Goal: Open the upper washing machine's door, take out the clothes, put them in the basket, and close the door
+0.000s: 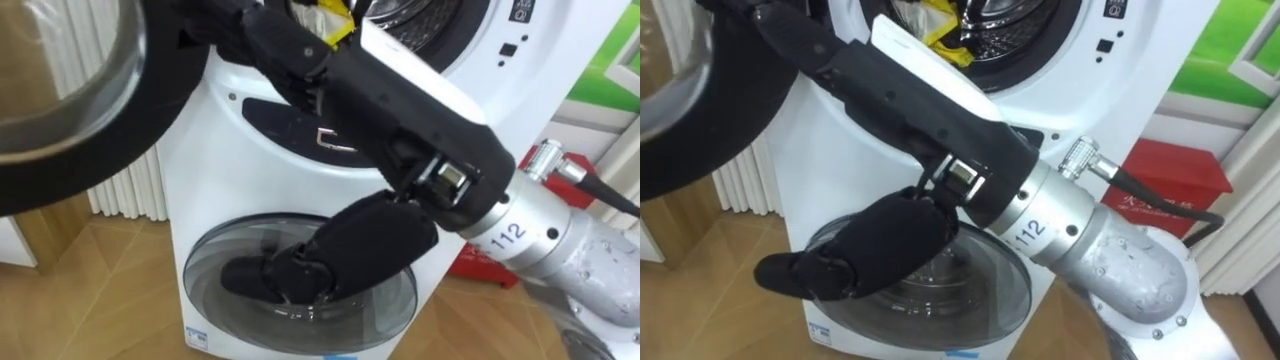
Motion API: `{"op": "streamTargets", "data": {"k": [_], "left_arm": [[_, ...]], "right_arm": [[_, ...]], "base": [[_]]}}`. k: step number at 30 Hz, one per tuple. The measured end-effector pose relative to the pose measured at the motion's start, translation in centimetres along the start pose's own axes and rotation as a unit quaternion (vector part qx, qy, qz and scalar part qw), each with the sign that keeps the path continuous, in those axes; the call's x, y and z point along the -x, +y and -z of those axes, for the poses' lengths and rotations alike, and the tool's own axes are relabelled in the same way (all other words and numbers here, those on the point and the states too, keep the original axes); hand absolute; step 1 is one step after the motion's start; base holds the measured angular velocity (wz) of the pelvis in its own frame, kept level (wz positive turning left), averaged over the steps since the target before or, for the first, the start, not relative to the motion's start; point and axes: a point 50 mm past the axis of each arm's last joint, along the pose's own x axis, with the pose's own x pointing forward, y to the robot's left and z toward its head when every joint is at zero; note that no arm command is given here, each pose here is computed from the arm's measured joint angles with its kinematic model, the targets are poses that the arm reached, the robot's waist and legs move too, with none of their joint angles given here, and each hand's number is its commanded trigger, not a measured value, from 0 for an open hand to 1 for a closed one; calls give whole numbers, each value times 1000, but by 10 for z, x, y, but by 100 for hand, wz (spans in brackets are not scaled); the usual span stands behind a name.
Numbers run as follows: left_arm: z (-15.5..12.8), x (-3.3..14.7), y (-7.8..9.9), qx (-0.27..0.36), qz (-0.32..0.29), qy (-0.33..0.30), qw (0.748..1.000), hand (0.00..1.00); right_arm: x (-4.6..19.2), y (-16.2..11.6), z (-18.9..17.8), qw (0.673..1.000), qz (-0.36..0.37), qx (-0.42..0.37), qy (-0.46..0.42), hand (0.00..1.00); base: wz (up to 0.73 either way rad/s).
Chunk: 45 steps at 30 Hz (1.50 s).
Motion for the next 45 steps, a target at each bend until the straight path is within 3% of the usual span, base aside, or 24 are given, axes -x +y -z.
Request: {"op": "streamTargets", "data": {"k": [5, 11, 19, 31, 37, 45], "left_arm": [[11, 4, -7, 10, 5, 17, 1000, 0], [15, 7, -11, 23, -9, 22, 999, 0], [9, 6, -12, 16, -16, 19, 1000, 0], [9, 7, -18, 3, -8, 36, 999, 0], [15, 9, -21, -7, 1, 47, 999, 0], [13, 10, -23, -6, 16, 39, 999, 0]], "right_arm": [[5, -8, -1, 1000, 22, 8, 2, 0], [28, -26, 1, 993, 115, 33, 25, 0], [38, -32, 29, 980, 179, 11, 81, 0], [28, -32, 62, 965, 225, -21, 130, 0], [38, -32, 89, 950, 244, -24, 191, 0], [39, -36, 101, 935, 286, -41, 208, 0]], "base": [[1], [-6], [-2], [0], [1], [-7]]}}
